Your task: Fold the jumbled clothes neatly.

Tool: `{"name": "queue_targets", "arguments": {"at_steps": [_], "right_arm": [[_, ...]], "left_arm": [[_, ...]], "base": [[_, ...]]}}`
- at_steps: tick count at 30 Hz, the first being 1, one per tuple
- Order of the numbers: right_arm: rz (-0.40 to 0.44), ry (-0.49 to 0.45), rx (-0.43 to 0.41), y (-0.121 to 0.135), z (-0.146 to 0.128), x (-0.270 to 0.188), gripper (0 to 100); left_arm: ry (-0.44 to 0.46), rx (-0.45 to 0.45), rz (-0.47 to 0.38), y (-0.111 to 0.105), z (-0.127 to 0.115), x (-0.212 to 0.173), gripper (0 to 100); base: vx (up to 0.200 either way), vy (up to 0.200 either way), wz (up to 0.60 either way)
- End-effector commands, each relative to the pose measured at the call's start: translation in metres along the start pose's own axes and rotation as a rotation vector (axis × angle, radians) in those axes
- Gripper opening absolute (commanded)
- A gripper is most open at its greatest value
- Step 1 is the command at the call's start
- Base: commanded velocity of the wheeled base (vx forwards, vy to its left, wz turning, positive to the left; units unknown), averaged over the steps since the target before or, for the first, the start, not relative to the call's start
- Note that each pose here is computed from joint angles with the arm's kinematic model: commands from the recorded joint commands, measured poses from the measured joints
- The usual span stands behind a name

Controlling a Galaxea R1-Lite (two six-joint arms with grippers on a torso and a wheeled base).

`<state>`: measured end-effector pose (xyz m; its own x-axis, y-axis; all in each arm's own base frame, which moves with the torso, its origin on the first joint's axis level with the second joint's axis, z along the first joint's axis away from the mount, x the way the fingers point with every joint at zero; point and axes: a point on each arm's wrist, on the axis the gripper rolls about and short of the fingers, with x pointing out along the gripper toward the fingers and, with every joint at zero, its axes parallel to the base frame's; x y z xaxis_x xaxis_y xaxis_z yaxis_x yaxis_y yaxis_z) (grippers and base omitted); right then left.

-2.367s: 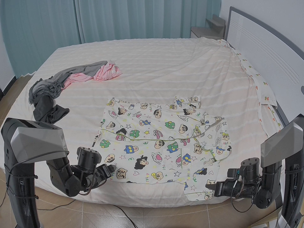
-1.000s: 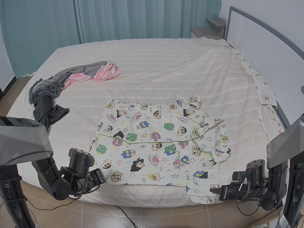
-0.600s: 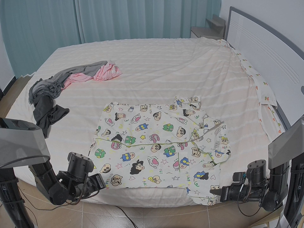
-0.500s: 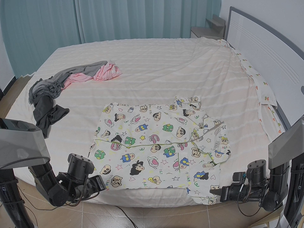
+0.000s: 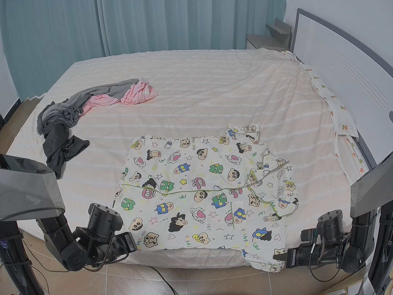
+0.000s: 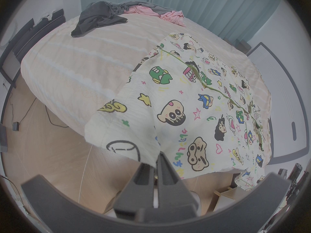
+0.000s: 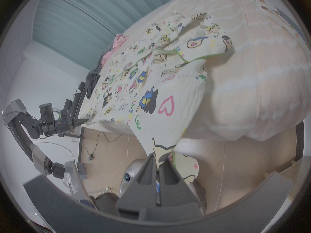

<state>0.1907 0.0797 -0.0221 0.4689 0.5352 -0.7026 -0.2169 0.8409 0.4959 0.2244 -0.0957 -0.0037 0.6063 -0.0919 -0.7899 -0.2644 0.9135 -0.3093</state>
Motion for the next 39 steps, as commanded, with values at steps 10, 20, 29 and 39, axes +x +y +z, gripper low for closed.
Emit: {"name": "queue_targets", "arguments": {"at_steps": [10,20,29,39], "right_arm": [[0.095,-0.221,-0.025,0.006,0.027,-0.009,0],[0.122,-0.383,-0.016,0.001,0.066,-0.003,0],[0.148,-0.457,-0.034,-0.006,0.093,0.015,0],[0.138,-0.542,-0.035,-0.025,0.122,0.037,0]], "left_arm": [[-0.128,-0.018,-0.071,-0.024,0.026,-0.001,0],[-0.197,-0.046,-0.133,-0.063,0.072,0.005,0],[-0.205,-0.059,-0.125,-0.079,0.092,0.034,0],[-0.225,-0.088,-0.104,-0.079,0.107,0.066,0]], "base": [[0.000,0.000,0.00],[0.000,0.000,0.00],[0.000,0.000,0.00],[0.000,0.000,0.00]]}}
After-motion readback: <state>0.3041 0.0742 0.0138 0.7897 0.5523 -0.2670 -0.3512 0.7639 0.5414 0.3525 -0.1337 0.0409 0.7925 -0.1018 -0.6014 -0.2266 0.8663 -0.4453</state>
